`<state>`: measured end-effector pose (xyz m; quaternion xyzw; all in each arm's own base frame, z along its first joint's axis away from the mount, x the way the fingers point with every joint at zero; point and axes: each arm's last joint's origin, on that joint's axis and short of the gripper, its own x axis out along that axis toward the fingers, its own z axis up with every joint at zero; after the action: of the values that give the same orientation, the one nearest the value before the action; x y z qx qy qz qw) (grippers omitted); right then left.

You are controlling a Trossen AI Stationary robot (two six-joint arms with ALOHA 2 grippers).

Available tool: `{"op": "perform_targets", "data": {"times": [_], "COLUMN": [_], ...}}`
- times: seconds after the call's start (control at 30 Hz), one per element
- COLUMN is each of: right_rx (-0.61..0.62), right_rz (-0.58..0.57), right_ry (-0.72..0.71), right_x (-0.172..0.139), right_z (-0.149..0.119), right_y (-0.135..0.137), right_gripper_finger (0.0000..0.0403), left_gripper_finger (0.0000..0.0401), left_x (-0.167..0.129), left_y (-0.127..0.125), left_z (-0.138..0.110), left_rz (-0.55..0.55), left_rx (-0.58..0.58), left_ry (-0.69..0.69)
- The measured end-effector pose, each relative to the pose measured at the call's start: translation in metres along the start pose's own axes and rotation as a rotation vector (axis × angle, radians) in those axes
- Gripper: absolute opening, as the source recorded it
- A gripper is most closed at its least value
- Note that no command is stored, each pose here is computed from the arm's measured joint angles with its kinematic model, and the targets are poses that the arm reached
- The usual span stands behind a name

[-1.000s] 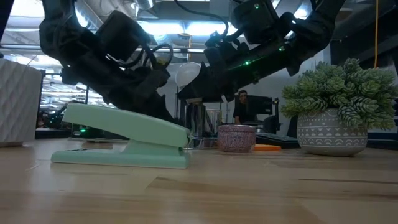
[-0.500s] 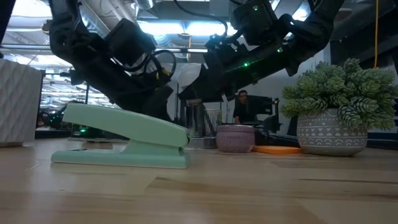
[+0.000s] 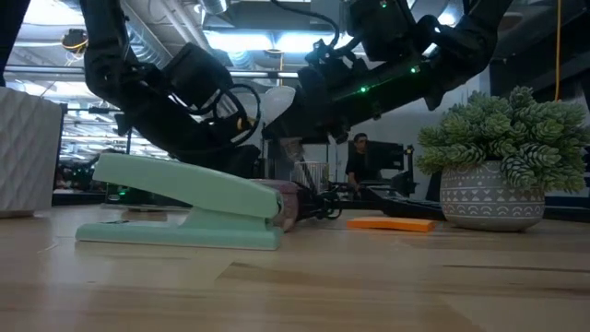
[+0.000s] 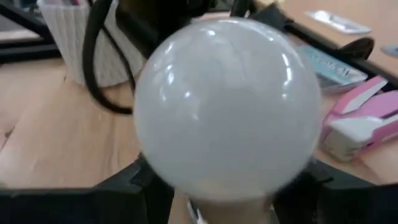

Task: Screw lightbulb
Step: Remove the lightbulb from the lamp

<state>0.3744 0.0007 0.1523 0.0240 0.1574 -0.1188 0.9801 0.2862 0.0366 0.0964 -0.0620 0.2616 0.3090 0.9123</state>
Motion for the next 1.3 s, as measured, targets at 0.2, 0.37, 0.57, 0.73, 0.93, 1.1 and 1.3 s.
{"op": "perform_targets", "data": {"times": [0.2,0.37,0.57,0.73,0.93,1.1,1.3], "right_rx": [0.005,0.004,-0.021,-0.005,0.082,0.133,0.123], "right_rz": [-0.077,-0.114,-0.211,-0.266,-0.323,-0.285,-0.252], "right_ry": [-0.029,-0.028,-0.033,-0.023,0.092,0.177,0.265], "right_x": [0.000,0.000,0.000,0.002,0.004,0.003,0.004], "right_z": [0.002,0.002,0.002,0.002,-0.010,-0.018,-0.029], "right_y": [-0.002,-0.003,-0.007,-0.019,-0.038,-0.042,-0.042], "right_gripper_finger": [0.0214,0.0214,0.0214,0.0214,0.0214,0.0214,0.0214], "left_gripper_finger": [0.0000,0.0000,0.0000,0.0000,0.0000,0.0000,0.0000], "left_x": [0.000,-0.002,-0.013,-0.028,-0.047,-0.056,-0.060], "left_y": [-0.001,-0.001,-0.001,-0.001,-0.001,0.000,0.001], "left_z": [0.000,0.002,0.017,0.032,0.046,0.053,0.058], "left_rz": [-0.010,-0.025,-0.047,-0.070,-0.096,-0.108,-0.112], "left_rx": [-0.009,-0.013,-0.032,-0.044,-0.033,-0.038,-0.051], "left_ry": [-0.001,-0.005,-0.052,-0.096,-0.131,-0.160,-0.181]}}
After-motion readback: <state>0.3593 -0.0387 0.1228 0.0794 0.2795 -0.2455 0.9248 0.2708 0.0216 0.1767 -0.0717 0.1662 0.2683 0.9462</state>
